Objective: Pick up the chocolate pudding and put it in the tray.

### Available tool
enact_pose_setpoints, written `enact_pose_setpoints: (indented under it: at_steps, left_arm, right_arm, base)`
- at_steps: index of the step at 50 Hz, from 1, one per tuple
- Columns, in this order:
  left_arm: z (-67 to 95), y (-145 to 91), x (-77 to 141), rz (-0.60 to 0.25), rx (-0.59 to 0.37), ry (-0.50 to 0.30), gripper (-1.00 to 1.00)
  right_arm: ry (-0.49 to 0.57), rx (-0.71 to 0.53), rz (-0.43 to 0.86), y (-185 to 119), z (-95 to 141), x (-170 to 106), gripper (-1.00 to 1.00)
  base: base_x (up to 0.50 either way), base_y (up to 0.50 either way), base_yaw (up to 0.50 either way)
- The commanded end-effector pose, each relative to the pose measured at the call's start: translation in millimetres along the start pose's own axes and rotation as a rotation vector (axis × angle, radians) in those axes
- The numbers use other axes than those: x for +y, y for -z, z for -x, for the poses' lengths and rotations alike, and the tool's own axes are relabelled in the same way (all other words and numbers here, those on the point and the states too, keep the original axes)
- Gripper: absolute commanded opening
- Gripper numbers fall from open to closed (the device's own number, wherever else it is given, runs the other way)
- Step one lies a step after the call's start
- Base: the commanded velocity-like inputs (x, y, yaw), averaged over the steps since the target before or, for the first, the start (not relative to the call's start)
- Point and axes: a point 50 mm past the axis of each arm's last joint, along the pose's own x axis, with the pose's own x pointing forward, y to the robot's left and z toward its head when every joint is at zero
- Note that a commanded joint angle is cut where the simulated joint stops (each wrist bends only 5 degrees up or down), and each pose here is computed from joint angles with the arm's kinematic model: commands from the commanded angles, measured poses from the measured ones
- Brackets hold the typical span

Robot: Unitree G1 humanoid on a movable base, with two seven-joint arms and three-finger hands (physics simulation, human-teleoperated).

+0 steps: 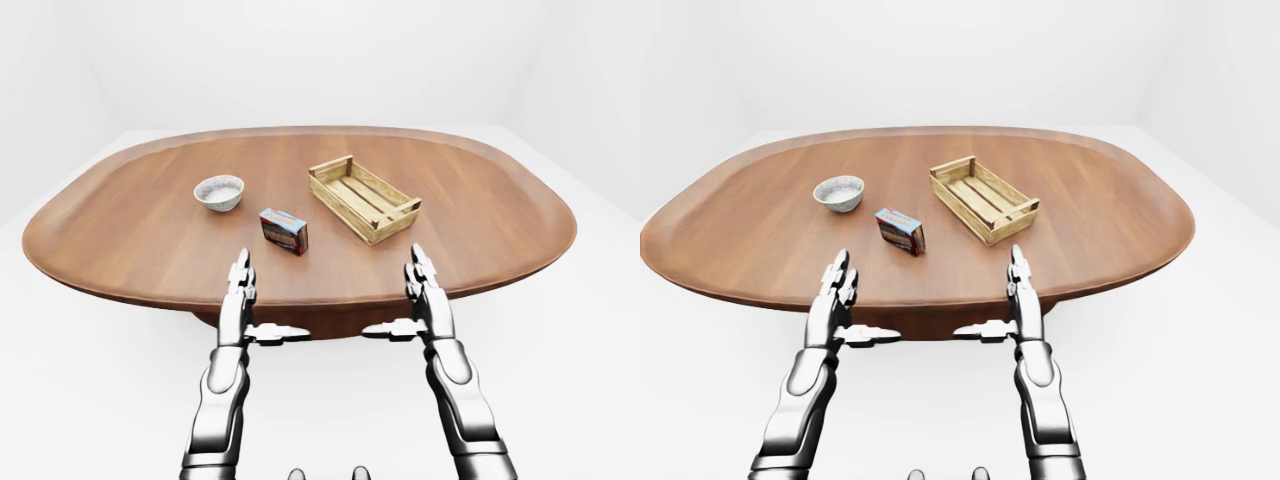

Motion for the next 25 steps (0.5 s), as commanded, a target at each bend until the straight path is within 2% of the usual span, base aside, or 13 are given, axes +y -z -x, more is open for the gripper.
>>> enact_pose_setpoints:
  at_steps: [1,22,25]
  left_arm:
    - [-0.3,0.1,5.2,0.000,-0.004,0.015,1.00]
    - [0.2,1.6,4.5,-0.003,0.007,0.019,1.00]
    - [0.2,2.6,4.7,-0.004,0.007,0.019,1.00]
  right_arm:
    - [-0.008,-0.011,0.005,-1.5,-0.9,-6.5,1.00]
    - [-0.014,-0.016,0.015,-1.3,0.1,-5.9,1.00]
    - [-0.017,-0.059,0.043,-8.2,2.7,-4.3,1.00]
  base:
    - [0.00,0.00,0.00]
    - [0.00,0.00,0.00]
    - [0.00,0.00,0.00]
